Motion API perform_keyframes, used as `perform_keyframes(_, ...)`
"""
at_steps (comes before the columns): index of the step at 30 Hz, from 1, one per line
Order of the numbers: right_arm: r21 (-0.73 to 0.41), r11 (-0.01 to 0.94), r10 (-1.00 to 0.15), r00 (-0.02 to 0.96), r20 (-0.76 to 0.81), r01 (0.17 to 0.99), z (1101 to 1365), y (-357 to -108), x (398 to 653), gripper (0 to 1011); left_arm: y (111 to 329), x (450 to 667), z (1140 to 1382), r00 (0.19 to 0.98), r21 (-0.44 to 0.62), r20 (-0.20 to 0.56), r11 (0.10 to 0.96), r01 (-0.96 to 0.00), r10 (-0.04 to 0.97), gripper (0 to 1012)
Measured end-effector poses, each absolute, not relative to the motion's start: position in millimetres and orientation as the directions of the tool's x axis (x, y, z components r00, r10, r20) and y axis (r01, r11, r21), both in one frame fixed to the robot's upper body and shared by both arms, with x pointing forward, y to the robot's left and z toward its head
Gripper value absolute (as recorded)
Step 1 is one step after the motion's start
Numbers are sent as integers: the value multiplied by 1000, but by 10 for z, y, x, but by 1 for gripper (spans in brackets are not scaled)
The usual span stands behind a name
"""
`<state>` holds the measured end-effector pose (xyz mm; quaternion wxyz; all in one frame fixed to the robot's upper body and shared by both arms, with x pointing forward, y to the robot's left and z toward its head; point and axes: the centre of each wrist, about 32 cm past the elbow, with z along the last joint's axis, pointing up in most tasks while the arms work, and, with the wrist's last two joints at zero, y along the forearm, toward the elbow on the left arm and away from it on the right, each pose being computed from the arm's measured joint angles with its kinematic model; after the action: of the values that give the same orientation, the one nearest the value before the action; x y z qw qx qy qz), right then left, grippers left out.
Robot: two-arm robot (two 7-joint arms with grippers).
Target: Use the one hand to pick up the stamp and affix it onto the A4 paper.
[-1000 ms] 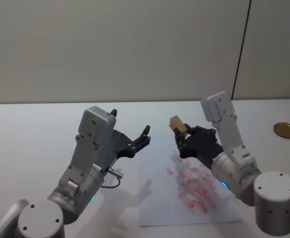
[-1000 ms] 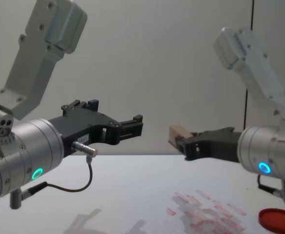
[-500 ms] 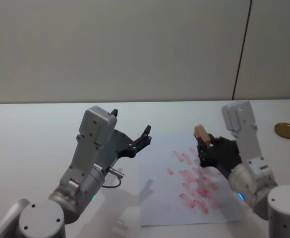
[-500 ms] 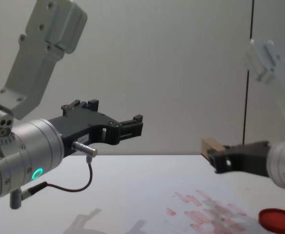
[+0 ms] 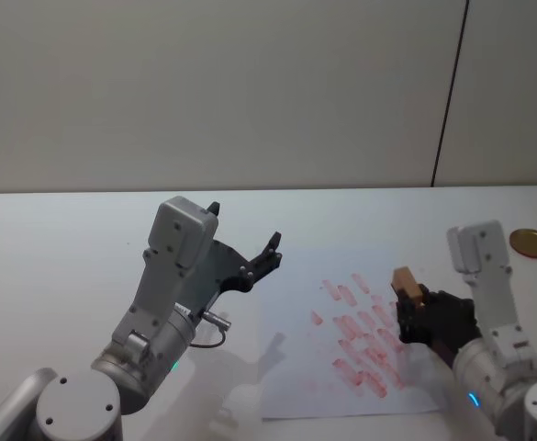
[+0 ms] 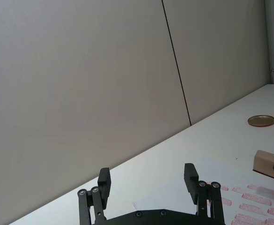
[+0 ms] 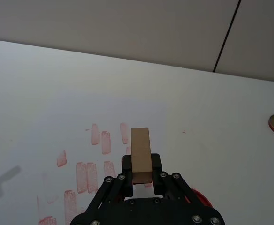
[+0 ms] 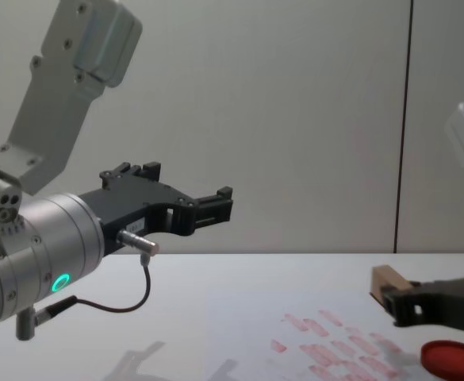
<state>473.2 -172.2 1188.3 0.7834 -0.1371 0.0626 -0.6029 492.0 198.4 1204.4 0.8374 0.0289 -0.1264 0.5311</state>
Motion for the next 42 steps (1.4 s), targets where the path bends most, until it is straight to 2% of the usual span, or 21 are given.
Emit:
perform_keyframes(19, -334, 124, -986, 153, 62, 934, 11811, -1962, 4564, 216, 1984, 4920, 12044, 404, -86, 243, 434, -897, 882, 993)
perform_keyframes(31, -362, 111, -991, 132, 34, 926, 11707, -2061, 4528, 217, 1984, 4920, 12044, 404, -86, 242, 434, -897, 882, 993)
perform_keyframes(37, -361, 123, -990, 139, 20, 925, 11672, -2078, 4517, 387, 1984, 4920, 12044, 404, -86, 242, 434, -897, 882, 993)
perform_keyframes(38, -358, 126, -990, 141, 17, 925, 11665, -2082, 4515, 448, 1984, 4920, 12044, 404, -86, 242, 434, -897, 882, 993)
perform_keyframes(41, -353, 131, -989, 145, 14, 926, 11656, -2085, 4510, 507, 1984, 4920, 12044, 404, -86, 242, 434, -897, 882, 993)
perform_keyframes(42, -349, 133, -989, 147, 12, 927, 11652, -2087, 4506, 566, 1984, 4920, 12044, 404, -86, 242, 434, -897, 882, 993)
